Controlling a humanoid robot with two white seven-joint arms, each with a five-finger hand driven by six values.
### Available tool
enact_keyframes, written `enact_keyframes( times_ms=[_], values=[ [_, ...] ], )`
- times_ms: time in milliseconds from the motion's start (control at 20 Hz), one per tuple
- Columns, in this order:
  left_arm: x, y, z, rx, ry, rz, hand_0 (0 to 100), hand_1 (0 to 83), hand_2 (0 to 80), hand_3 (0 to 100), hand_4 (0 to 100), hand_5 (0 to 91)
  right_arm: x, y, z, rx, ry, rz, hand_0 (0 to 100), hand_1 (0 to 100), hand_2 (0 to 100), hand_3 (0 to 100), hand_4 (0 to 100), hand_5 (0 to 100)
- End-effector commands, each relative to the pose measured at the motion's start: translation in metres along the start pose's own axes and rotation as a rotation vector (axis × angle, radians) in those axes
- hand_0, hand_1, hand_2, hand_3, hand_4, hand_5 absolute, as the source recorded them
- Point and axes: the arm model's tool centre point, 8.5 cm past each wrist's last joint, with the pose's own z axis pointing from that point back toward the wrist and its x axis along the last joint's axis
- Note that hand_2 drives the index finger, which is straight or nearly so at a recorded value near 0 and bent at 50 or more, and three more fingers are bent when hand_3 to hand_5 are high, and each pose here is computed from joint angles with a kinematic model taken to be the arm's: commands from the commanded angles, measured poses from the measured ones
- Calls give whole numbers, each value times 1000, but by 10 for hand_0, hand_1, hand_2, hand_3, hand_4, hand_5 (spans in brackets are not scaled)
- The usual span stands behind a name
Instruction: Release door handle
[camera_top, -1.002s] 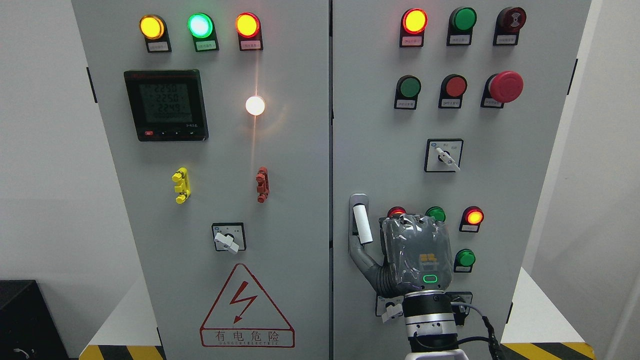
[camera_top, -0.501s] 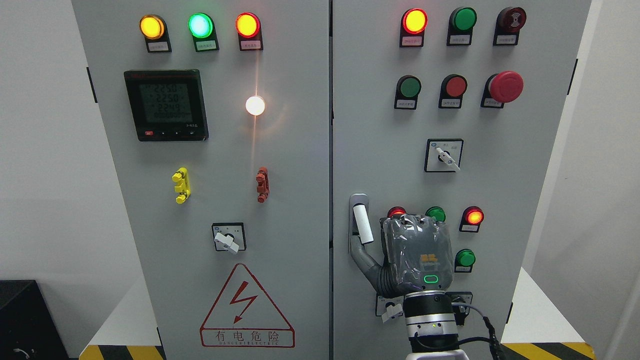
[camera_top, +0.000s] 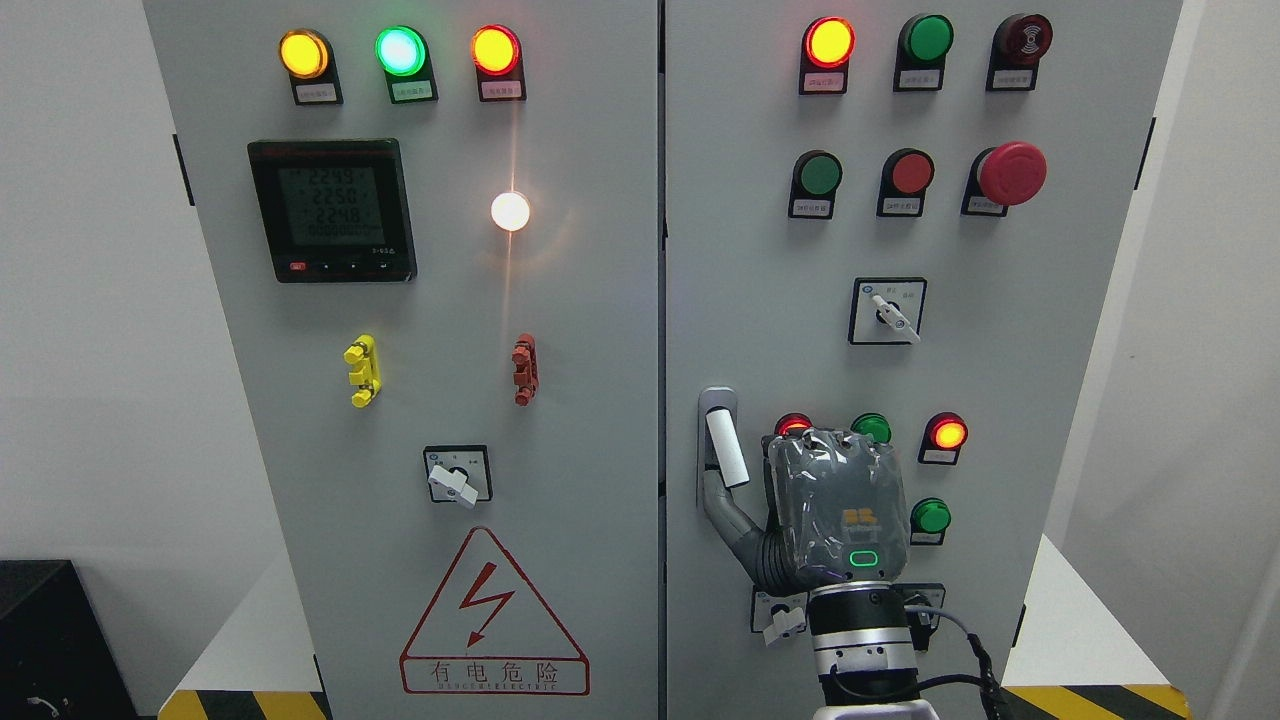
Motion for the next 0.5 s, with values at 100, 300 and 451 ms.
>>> enact_keyframes(
  times_ms=[100,300,451],
  values=[
    [7,1,0,4,3,-4,120,556,0,0,0,0,-5,-4,2,-9,12,0,434,391,967,1000,1000,1000],
    [8,1,0,4,2,-4,120,556,0,0,0,0,-5,-4,2,-10,13,2,436,393,966,1000,1000,1000],
    [7,1,0,4,3,-2,120,556,0,0,0,0,-5,-4,2,-10,14,-1,437,393,965,1000,1000,1000]
  ],
)
